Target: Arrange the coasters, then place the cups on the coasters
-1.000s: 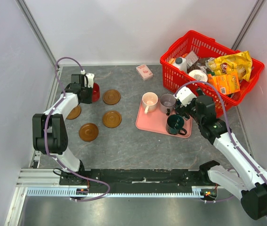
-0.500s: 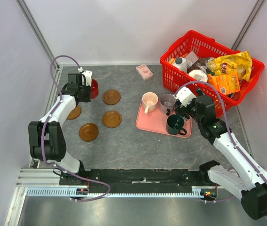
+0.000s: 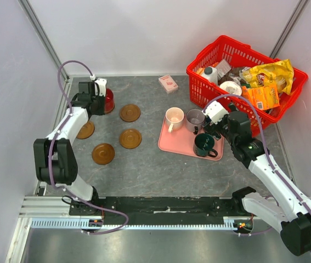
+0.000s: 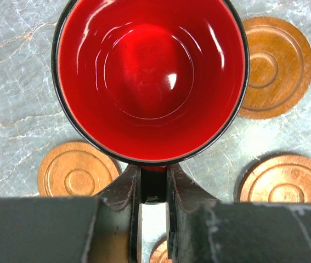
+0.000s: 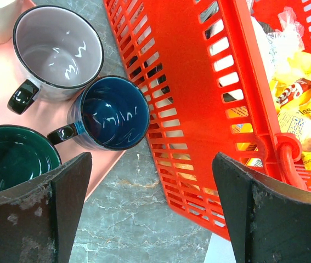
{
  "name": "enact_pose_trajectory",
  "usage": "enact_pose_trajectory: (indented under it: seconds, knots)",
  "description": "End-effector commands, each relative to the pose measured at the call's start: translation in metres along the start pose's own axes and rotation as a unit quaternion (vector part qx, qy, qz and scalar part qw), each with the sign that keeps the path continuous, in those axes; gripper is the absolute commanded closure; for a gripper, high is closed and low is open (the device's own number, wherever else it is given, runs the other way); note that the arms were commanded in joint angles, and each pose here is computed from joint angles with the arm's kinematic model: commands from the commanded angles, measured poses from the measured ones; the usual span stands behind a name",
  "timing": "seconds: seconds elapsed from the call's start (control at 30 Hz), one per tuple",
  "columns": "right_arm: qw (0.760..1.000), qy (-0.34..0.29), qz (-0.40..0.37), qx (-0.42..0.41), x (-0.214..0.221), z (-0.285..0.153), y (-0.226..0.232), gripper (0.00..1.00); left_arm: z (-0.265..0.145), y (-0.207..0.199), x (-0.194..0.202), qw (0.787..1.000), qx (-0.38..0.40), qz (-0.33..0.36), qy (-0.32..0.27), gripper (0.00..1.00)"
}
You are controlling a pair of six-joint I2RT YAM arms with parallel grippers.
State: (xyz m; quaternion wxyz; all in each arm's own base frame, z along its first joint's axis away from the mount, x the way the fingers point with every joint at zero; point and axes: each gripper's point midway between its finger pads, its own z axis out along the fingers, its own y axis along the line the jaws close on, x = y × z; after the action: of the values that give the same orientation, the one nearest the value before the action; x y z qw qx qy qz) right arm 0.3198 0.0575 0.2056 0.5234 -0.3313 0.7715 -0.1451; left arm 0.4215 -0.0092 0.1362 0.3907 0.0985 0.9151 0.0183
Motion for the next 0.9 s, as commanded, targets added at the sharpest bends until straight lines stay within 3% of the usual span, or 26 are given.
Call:
enact_pose_trajectory:
  seconds: [0.0,0.43,0.87]
  knots:
    - [1.000,-0.014,0.005,0.018,-0.007,-0.001,-0.008,0.02,0.005,0.012,-0.053,0.998,-0.007,-0.021,-0.058,0.98]
    - [1.000,-0.012,0.002,0.019,-0.006,0.000,-0.008,0.02,0.050,0.031,-0.056,0.993,0.037,-0.116,-0.001,0.98]
    - [1.000,-0.010,0.002,0.020,-0.005,0.000,-0.009,0.02,0.066,0.032,-0.044,0.991,0.043,-0.122,0.018,0.98]
